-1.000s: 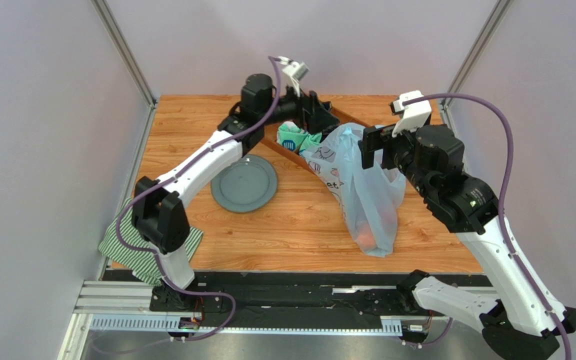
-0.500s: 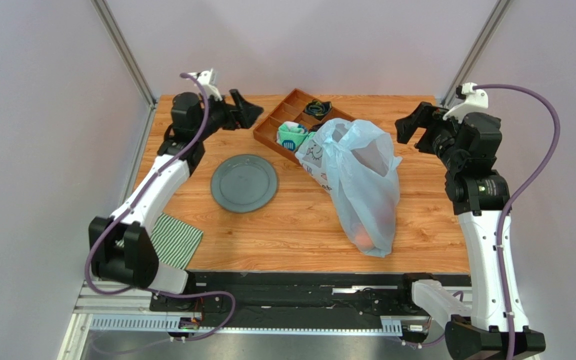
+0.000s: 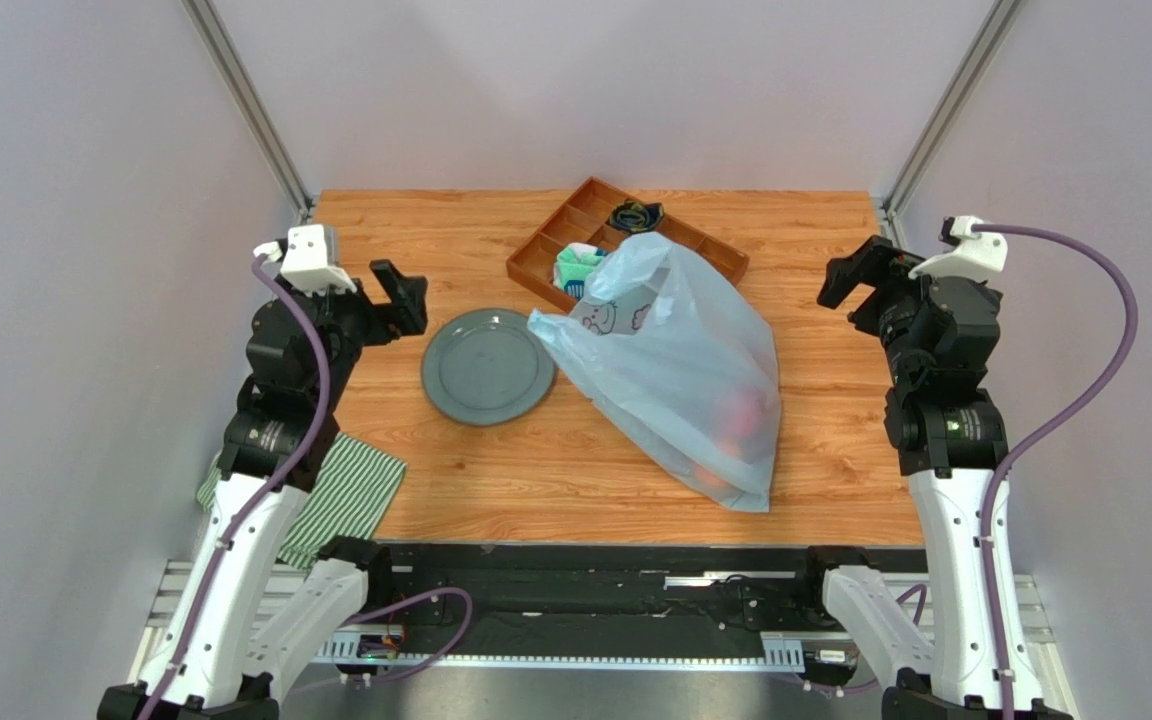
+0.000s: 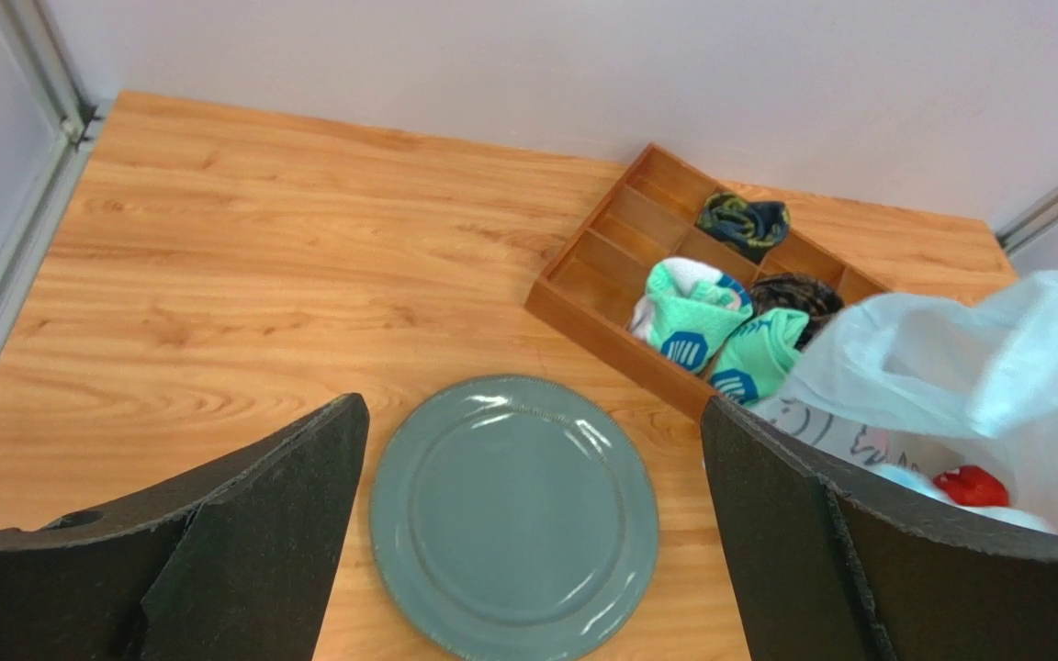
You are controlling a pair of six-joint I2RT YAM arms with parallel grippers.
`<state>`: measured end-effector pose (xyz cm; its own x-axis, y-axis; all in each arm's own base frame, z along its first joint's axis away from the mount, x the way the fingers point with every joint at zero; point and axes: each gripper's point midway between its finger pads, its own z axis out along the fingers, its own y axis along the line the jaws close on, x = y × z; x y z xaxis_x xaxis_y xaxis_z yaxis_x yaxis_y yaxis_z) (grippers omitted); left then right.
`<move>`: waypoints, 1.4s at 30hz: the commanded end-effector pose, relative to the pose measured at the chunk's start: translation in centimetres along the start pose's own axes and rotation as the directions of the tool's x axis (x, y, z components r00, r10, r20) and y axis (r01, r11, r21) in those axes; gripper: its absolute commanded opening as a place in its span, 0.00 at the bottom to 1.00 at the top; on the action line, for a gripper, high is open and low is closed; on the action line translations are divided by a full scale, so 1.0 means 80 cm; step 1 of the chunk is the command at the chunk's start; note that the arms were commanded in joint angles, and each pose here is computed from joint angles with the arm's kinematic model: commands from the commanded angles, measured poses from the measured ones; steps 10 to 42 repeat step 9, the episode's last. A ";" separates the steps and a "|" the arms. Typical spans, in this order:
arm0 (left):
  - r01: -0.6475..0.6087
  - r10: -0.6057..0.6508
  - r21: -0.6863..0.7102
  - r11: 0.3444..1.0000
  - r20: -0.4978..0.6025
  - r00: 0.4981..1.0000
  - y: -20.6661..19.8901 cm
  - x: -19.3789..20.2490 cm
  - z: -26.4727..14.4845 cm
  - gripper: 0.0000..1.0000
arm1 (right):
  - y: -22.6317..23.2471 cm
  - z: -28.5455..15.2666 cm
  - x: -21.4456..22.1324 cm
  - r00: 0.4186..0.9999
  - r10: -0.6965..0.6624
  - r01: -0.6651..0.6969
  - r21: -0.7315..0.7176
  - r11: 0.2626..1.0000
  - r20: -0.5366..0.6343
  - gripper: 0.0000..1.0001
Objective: Place the fruits into the plastic bag
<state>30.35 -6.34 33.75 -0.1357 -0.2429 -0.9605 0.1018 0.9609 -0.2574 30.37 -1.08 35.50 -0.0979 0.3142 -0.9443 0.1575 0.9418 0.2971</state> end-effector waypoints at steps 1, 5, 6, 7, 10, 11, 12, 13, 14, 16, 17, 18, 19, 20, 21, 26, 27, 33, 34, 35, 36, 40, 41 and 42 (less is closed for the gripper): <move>-0.031 0.028 -0.067 0.997 -0.044 0.999 0.018 0.012 -0.012 0.99 | 0.001 0.005 -0.013 0.998 0.026 -0.026 0.001 1.000 0.061 0.91; -0.040 0.034 -0.099 0.994 -0.061 0.998 0.025 0.012 -0.013 0.99 | 0.000 0.007 -0.005 0.999 0.023 -0.023 -0.003 1.000 0.045 0.91; -0.039 0.034 -0.096 0.995 -0.062 0.998 0.024 0.013 -0.013 0.99 | 0.000 0.007 -0.006 0.999 0.023 -0.023 -0.003 1.000 0.045 0.91; -0.038 0.032 -0.097 0.995 -0.063 0.997 0.024 0.014 -0.013 0.99 | 0.001 0.007 -0.006 0.999 0.021 -0.021 -0.005 1.000 0.044 0.91; -0.037 0.031 -0.097 0.995 -0.065 0.997 0.024 0.014 -0.013 0.99 | 0.001 0.006 -0.008 0.999 0.017 -0.017 -0.004 1.000 0.048 0.91; -0.037 0.031 -0.097 0.995 -0.065 0.997 0.024 0.014 -0.013 0.99 | 0.001 0.006 -0.008 0.999 0.017 -0.017 -0.004 1.000 0.048 0.91; -0.037 0.031 -0.097 0.995 -0.065 0.997 0.024 0.014 -0.013 0.99 | 0.001 0.006 -0.008 0.999 0.017 -0.017 -0.004 1.000 0.048 0.91; -0.037 0.031 -0.097 0.995 -0.065 0.997 0.024 0.014 -0.013 0.99 | 0.001 0.006 -0.008 0.999 0.017 -0.017 -0.004 1.000 0.048 0.91; -0.037 0.031 -0.097 0.995 -0.065 0.997 0.024 0.014 -0.013 0.99 | 0.001 0.006 -0.008 0.999 0.017 -0.017 -0.004 1.000 0.048 0.91; -0.037 0.031 -0.097 0.995 -0.065 0.997 0.024 0.014 -0.013 0.99 | 0.001 0.006 -0.008 0.999 0.017 -0.017 -0.004 1.000 0.048 0.91; -0.037 0.031 -0.097 0.995 -0.065 0.997 0.024 0.014 -0.013 0.99 | 0.001 0.006 -0.008 0.999 0.017 -0.017 -0.004 1.000 0.048 0.91; -0.037 0.031 -0.097 0.995 -0.065 0.997 0.024 0.014 -0.013 0.99 | 0.001 0.006 -0.008 0.999 0.017 -0.017 -0.004 1.000 0.048 0.91; -0.037 0.031 -0.097 0.995 -0.065 0.997 0.024 0.014 -0.013 0.99 | 0.001 0.006 -0.008 0.999 0.017 -0.017 -0.004 1.000 0.048 0.91; -0.037 0.031 -0.097 0.995 -0.065 0.997 0.024 0.014 -0.013 0.99 | 0.001 0.006 -0.008 0.999 0.017 -0.017 -0.004 1.000 0.048 0.91; -0.037 0.031 -0.097 0.995 -0.065 0.997 0.024 0.014 -0.013 0.99 | 0.001 0.006 -0.008 0.999 0.017 -0.017 -0.004 1.000 0.048 0.91; -0.037 0.031 -0.097 0.995 -0.065 0.997 0.024 0.014 -0.013 0.99 | 0.001 0.006 -0.008 0.999 0.017 -0.017 -0.004 1.000 0.048 0.91; -0.037 0.031 -0.097 0.995 -0.065 0.997 0.024 0.014 -0.013 0.99 | 0.001 0.006 -0.008 0.999 0.017 -0.017 -0.004 1.000 0.048 0.91; -0.037 0.031 -0.097 0.995 -0.065 0.997 0.024 0.014 -0.013 0.99 | 0.001 0.006 -0.008 0.999 0.017 -0.017 -0.004 1.000 0.048 0.91; -0.037 0.031 -0.097 0.995 -0.065 0.997 0.024 0.014 -0.013 0.99 | 0.001 0.006 -0.008 0.999 0.017 -0.017 -0.004 1.000 0.048 0.91; -0.037 0.031 -0.097 0.995 -0.065 0.997 0.024 0.014 -0.013 0.99 | 0.001 0.006 -0.008 0.999 0.017 -0.017 -0.004 1.000 0.048 0.91; -0.037 0.031 -0.097 0.995 -0.065 0.997 0.024 0.014 -0.013 0.99 | 0.001 0.006 -0.008 0.999 0.017 -0.017 -0.004 1.000 0.048 0.91; -0.037 0.031 -0.097 0.995 -0.065 0.997 0.024 0.014 -0.013 0.99 | 0.001 0.006 -0.008 0.999 0.017 -0.017 -0.004 1.000 0.048 0.91; -0.037 0.031 -0.097 0.995 -0.065 0.997 0.024 0.014 -0.013 0.99 | 0.001 0.006 -0.008 0.999 0.017 -0.017 -0.004 1.000 0.048 0.91; -0.037 0.031 -0.097 0.995 -0.065 0.997 0.024 0.014 -0.013 0.99 | 0.001 0.006 -0.008 0.999 0.017 -0.017 -0.004 1.000 0.048 0.91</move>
